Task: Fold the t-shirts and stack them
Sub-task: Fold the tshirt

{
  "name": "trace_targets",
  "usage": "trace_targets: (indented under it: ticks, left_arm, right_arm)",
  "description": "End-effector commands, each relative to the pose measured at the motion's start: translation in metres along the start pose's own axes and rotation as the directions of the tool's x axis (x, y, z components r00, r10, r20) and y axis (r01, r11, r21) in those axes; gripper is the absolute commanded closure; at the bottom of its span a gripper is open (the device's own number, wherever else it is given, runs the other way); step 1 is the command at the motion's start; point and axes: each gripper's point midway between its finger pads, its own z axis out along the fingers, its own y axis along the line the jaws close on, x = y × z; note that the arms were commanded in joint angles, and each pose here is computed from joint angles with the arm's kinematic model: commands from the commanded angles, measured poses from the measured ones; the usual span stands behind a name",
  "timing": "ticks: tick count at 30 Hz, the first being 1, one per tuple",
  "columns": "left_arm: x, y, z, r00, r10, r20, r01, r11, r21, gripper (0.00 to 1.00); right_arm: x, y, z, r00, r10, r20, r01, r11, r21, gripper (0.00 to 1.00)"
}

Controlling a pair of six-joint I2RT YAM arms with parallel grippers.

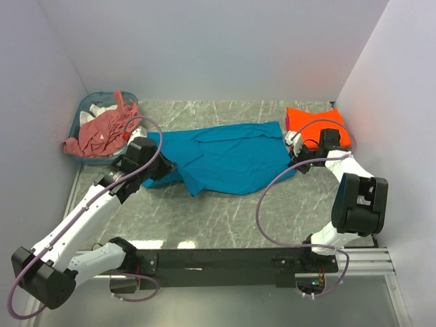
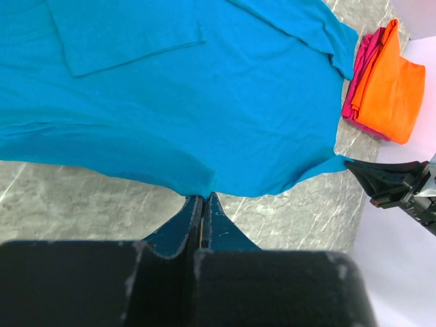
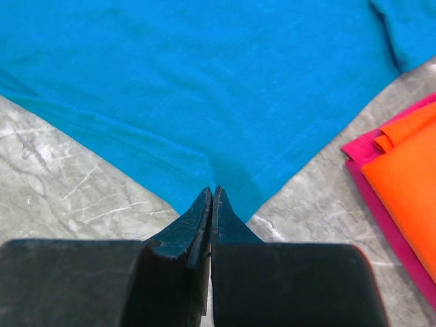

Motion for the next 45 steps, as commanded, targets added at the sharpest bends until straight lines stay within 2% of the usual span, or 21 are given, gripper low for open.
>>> trace_targets:
  ticks: [1, 21, 45]
  left_arm:
    - [-0.017, -0.025, -0.004, 0.999, 0.027, 0.033, -0.029, 0.997, 0.074, 1.00]
    - [-0.059, -0.020, 0.024, 0.996, 0.045, 0.075, -0.047, 0.999, 0.025, 1.00]
    - [-0.091, -0.024, 0.083, 0.996, 0.058, 0.066, -0.056, 0.998, -0.027, 1.00]
  right_arm:
    - [-0.026, -0.023, -0.012, 0.998, -0.012, 0.069, 0.008, 0.998, 0.067, 1.00]
    - [-0.024, -0.049, -0.005, 0.995, 0.077, 0.067, -0.086, 0.987, 0.133, 1.00]
    - [-0.010, -0.073, 0.003, 0.983, 0.178, 0.052, -0.185, 0.955, 0.233, 1.00]
